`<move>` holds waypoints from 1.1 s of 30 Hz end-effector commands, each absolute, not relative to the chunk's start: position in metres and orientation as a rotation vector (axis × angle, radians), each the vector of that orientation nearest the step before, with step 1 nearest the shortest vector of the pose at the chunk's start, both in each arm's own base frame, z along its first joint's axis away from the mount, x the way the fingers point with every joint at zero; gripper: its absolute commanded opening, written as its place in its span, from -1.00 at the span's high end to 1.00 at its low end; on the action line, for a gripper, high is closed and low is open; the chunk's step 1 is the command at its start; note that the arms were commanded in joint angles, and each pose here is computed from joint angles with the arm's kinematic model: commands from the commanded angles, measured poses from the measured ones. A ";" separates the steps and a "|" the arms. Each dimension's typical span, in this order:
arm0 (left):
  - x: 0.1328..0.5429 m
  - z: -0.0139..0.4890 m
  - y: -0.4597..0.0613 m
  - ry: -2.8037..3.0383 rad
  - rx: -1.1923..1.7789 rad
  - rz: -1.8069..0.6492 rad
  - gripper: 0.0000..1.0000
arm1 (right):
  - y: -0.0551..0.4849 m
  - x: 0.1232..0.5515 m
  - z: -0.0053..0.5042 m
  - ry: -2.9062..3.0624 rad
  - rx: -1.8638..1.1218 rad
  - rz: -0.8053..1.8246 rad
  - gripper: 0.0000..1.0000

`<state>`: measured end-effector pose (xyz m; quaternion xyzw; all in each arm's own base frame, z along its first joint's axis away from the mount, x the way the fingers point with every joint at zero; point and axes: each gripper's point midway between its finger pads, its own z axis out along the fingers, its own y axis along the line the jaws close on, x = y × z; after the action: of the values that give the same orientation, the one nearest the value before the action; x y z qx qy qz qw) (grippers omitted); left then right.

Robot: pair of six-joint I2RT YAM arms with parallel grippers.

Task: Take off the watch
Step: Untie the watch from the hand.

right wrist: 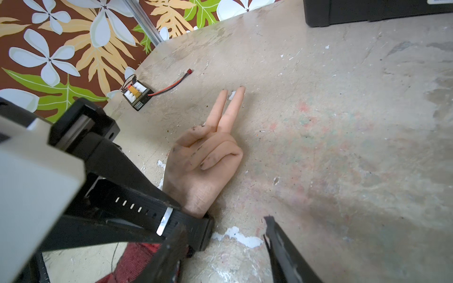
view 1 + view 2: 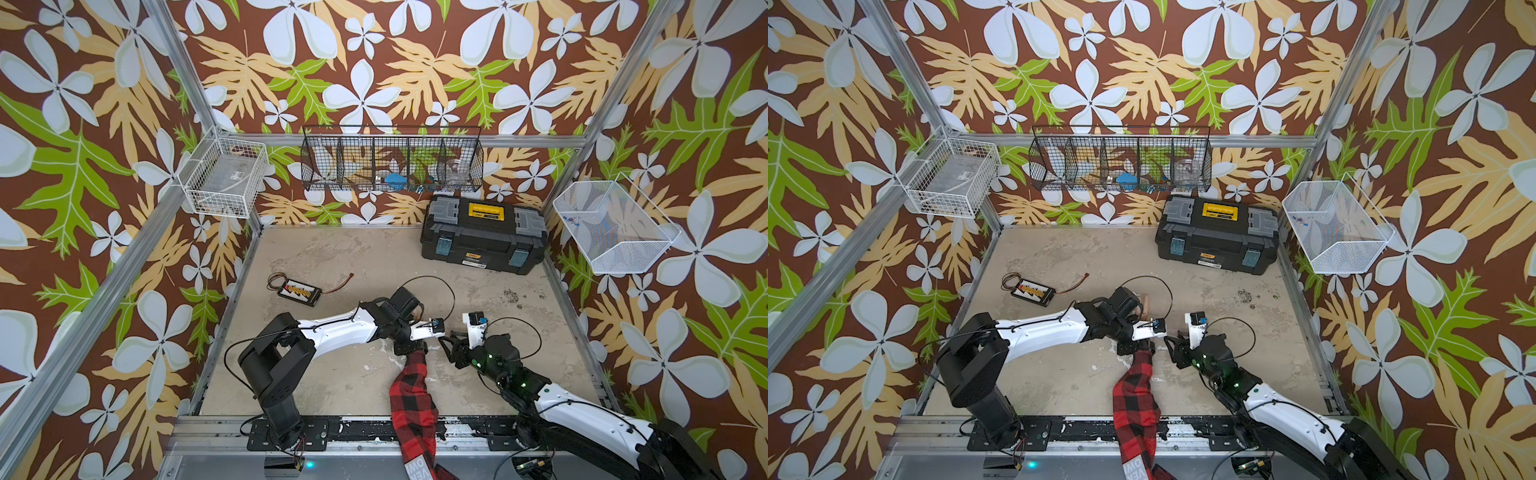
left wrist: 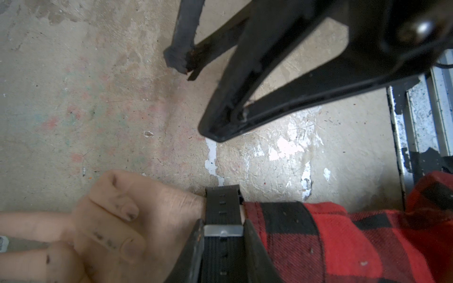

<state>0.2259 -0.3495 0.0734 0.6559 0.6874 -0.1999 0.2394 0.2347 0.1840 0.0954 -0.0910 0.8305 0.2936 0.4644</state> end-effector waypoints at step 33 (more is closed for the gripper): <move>0.256 0.063 -0.332 2.095 1.623 -0.551 0.60 | 0.239 0.250 0.088 1.669 -0.635 0.602 0.11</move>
<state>0.2579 -0.3404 0.0703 0.5873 0.7455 -0.2120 0.2332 0.2460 0.2362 0.0771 -0.2833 0.7286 0.2496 0.5715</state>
